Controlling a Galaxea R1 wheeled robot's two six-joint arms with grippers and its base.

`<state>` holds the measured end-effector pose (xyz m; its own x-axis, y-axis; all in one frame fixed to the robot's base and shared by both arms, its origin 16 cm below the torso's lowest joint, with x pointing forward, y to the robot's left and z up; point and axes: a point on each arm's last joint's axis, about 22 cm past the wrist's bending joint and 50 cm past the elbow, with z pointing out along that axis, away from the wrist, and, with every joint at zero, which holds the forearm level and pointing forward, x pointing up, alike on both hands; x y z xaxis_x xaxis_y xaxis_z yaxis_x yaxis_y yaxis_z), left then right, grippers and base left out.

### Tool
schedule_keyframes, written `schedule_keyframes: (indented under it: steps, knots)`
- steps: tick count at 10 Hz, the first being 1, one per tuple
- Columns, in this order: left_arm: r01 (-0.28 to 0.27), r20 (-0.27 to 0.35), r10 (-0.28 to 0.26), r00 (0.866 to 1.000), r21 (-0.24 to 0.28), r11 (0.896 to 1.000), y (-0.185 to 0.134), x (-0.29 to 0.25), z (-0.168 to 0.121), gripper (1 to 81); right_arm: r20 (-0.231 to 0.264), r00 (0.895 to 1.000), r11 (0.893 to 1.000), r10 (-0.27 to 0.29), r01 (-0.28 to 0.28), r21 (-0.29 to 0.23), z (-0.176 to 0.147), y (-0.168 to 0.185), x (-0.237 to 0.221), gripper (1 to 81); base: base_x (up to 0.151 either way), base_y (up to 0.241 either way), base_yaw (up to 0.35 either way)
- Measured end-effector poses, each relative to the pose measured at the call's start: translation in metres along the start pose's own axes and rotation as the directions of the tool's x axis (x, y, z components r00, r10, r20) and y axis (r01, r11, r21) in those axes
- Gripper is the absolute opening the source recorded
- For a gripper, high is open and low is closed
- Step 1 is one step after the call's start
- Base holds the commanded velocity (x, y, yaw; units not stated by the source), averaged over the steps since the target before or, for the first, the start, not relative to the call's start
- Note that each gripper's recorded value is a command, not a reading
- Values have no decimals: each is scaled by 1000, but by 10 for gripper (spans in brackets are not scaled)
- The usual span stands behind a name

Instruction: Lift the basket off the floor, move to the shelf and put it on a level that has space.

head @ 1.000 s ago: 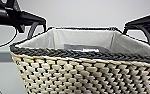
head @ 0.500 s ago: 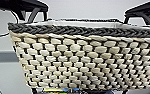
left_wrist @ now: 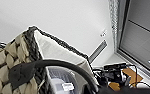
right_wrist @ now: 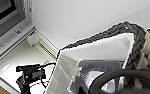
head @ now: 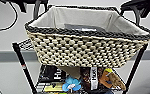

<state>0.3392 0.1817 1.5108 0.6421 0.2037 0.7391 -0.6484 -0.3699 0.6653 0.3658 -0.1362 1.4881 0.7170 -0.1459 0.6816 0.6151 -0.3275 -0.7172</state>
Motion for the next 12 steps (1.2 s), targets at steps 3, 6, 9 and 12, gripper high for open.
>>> schedule_keyframes:
  steps: [3,6,9,12]
  knots:
    - [1,15,-1,1000,8,1000,2,8,12,10,-6,1000,1000,17,-17,-23,-1,6,16,10,0,0,0]
    - [2,-23,-1,1000,41,999,-10,40,14,10,-31,1000,999,-3,1,-49,7,10,43,10,0,0,0]
    - [12,-40,-9,999,81,997,-30,63,24,10,-18,1000,996,-14,13,-89,21,21,57,10,0,0,0]
    - [56,-47,-50,998,125,991,-71,79,43,10,-49,999,992,-22,16,-123,34,39,83,10,0,0,0]
